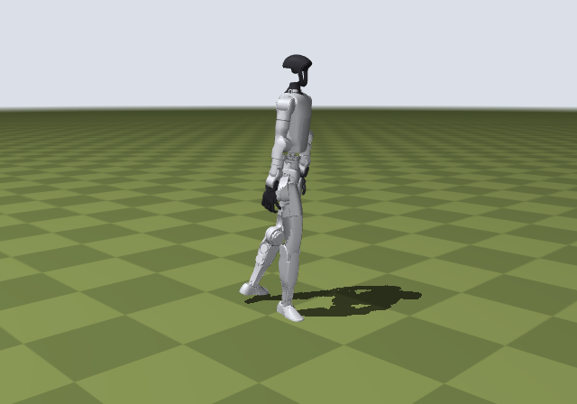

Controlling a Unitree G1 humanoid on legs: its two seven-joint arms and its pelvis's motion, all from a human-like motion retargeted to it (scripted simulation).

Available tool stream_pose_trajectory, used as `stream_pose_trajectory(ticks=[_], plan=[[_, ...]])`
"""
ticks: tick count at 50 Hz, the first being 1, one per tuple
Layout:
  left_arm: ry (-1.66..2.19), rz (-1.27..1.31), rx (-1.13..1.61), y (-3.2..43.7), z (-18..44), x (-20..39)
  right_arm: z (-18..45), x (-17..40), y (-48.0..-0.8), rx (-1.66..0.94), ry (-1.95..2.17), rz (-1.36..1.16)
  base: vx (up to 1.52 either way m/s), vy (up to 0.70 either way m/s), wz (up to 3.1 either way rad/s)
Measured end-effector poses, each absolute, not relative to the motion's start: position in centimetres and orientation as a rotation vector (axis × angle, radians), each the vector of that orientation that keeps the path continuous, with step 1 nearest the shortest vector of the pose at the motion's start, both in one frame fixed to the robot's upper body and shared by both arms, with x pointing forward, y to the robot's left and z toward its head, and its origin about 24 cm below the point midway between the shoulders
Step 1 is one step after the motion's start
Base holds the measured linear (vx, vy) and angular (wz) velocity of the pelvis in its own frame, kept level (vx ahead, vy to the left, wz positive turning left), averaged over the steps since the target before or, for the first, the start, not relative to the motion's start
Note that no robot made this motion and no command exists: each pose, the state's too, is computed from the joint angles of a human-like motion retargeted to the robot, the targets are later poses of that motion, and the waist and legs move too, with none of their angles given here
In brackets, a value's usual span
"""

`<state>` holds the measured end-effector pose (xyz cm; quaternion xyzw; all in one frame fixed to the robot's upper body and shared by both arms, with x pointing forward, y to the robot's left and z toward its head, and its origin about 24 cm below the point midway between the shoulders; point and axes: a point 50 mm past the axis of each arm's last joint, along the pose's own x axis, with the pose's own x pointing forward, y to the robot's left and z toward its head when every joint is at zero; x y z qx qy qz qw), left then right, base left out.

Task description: In place motions

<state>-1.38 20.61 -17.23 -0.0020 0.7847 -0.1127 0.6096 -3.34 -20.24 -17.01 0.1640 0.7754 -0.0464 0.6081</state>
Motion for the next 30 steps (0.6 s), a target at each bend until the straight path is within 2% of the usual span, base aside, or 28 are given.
stream_pose_trajectory(ticks=[13, 20, 30], plan=[[1.652, -0.445, 0.004, 16.5, -17.9, 1.9, -17.3, -0.6, -21.3, 0.174, 1.73, 0.021, 0.15, -0.08, -1.17], [1.694, -0.534, 0.137, 17.0, -17.9, 0.9, -17.3, 0.0, -21.0, 0.133, 1.738, 0.092, 0.14, 0.07, -0.58], [1.83, -0.38, 0.051, 18.5, -17.5, -3.2, -17.4, -1.7, -20.3, 0.054, 1.798, 0.111, 0.13, 0.06, -0.46]])
